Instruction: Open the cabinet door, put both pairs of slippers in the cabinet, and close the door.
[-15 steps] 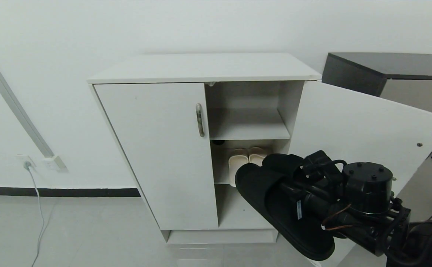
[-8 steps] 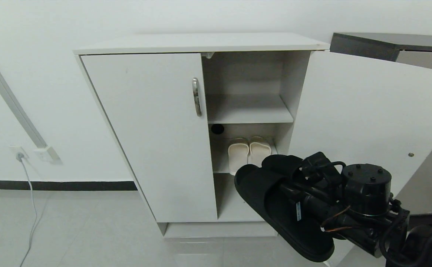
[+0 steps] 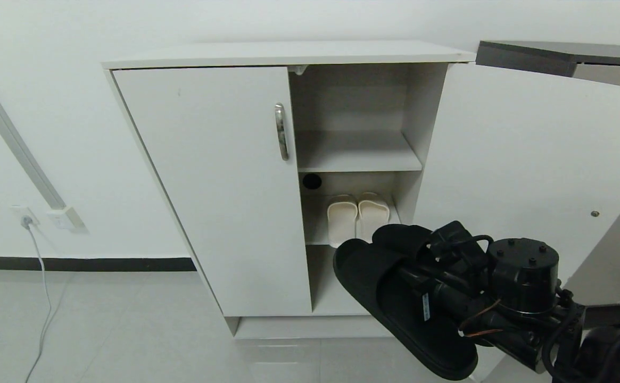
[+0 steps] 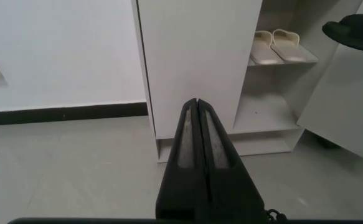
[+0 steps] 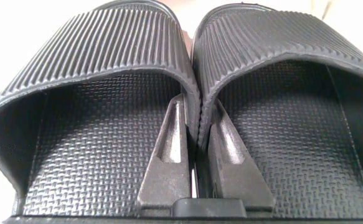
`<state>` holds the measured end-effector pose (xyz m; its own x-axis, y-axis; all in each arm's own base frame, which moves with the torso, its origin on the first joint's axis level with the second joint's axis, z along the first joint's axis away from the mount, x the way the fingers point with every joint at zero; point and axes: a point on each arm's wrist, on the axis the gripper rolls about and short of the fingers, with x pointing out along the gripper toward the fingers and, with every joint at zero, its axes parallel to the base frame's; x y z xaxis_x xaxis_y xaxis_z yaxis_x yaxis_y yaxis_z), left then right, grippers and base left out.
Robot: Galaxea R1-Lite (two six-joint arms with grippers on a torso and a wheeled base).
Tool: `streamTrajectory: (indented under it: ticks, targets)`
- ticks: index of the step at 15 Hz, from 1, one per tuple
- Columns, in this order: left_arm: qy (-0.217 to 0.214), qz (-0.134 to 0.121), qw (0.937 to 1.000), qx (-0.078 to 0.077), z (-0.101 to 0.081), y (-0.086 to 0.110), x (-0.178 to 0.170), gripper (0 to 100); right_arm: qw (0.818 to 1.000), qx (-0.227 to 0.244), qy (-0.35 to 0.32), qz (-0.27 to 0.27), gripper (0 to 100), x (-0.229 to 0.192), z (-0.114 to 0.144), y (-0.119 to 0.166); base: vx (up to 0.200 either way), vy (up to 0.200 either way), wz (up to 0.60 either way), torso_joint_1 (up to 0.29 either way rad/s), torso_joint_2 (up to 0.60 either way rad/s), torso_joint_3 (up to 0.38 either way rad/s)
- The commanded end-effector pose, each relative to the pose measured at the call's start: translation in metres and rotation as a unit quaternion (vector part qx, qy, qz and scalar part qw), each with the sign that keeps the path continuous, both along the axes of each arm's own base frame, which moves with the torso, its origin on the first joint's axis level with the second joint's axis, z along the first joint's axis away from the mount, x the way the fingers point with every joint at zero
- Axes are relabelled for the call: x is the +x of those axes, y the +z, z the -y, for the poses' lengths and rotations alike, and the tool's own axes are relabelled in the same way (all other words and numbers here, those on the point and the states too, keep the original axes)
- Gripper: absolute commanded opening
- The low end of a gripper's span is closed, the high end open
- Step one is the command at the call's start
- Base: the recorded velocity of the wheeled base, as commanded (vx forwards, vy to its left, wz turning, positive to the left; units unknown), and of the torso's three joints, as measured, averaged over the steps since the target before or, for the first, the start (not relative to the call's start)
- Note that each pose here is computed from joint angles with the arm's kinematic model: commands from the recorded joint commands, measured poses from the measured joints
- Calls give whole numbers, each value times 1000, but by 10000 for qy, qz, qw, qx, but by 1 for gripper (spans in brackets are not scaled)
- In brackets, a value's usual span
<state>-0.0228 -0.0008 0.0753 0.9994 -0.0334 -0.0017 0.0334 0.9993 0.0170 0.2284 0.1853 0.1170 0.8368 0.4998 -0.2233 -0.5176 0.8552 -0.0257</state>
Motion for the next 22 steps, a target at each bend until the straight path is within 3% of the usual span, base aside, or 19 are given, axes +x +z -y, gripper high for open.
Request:
streamTrajectory:
  ticks: [1,8,12,14,17,20,22]
  targets:
    - [-2,-7,10000,-1,0,0,0,0,10000,-35,12,-36,0,0,-1,-4,0,0,0,0,0,0]
    - [-2,1,10000,-1,0,0,0,0,9996,-98,231,87,0,-4,-18,-23,0,0,0,0,0,0]
    - [-2,1,10000,7,0,0,0,0,9968,65,-761,218,0,7,-74,-13,0,0,0,0,0,0]
    - [-9,9,10000,7,0,0,0,0,9900,-148,-1400,-119,0,18,-101,7,0,0,0,0,0,0]
    - [-9,-7,10000,7,0,0,0,0,9749,23,-2161,-539,0,25,-126,56,0,0,0,0,0,0]
    - [-2,1,10000,7,0,0,0,0,9652,245,-2587,-302,0,25,-138,95,0,0,0,0,0,0]
    - [-2,1,10000,-1,0,0,0,0,9644,294,-2621,-186,0,30,-137,104,0,0,0,0,0,0]
